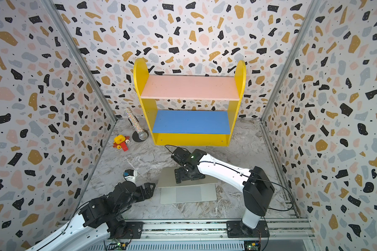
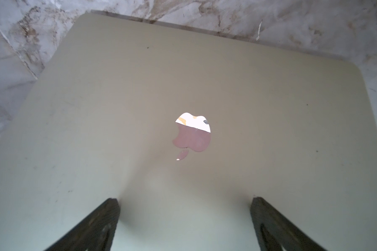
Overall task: Close the laptop lid and set it aside
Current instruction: Close the lid of the laptop.
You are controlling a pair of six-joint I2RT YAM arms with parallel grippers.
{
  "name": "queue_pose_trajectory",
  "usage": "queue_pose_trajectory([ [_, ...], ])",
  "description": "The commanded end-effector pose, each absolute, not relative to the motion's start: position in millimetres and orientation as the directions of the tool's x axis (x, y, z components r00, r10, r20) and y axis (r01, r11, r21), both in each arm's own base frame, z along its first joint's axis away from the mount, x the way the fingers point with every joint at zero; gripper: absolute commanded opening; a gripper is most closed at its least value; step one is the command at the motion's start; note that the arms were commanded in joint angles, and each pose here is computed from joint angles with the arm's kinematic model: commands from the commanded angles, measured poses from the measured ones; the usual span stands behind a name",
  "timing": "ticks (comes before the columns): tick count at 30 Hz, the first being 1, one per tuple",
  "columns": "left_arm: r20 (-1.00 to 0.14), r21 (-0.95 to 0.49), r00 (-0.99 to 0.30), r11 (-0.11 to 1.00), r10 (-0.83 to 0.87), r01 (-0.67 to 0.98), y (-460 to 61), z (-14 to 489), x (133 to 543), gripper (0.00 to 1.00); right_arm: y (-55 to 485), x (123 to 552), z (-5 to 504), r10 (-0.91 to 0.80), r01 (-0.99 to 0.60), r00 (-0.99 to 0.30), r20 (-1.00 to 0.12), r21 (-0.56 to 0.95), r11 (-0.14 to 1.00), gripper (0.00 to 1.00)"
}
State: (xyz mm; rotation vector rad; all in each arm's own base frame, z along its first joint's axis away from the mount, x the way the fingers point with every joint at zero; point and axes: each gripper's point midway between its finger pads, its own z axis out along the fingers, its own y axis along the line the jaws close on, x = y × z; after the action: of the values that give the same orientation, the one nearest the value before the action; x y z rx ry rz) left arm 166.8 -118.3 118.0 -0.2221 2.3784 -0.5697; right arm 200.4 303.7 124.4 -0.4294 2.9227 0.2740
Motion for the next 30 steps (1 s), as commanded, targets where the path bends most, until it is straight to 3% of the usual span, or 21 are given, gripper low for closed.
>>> queue_pose_trajectory([
  [1, -0.597, -0.469, -0.735, 0.883, -0.32, -0.003, -118, 130, 171, 1.0, 294, 178, 119, -0.3, -0.316, -0.946, -0.125, 0.139, 0.938, 1.0],
  [30, -0.599, -0.466, -0.737, 0.885, -0.314, 0.002, -121, 131, 173, 1.0, 294, 166, 95, -0.313, -0.32, -0.947, -0.078, 0.117, 0.94, 1.0],
])
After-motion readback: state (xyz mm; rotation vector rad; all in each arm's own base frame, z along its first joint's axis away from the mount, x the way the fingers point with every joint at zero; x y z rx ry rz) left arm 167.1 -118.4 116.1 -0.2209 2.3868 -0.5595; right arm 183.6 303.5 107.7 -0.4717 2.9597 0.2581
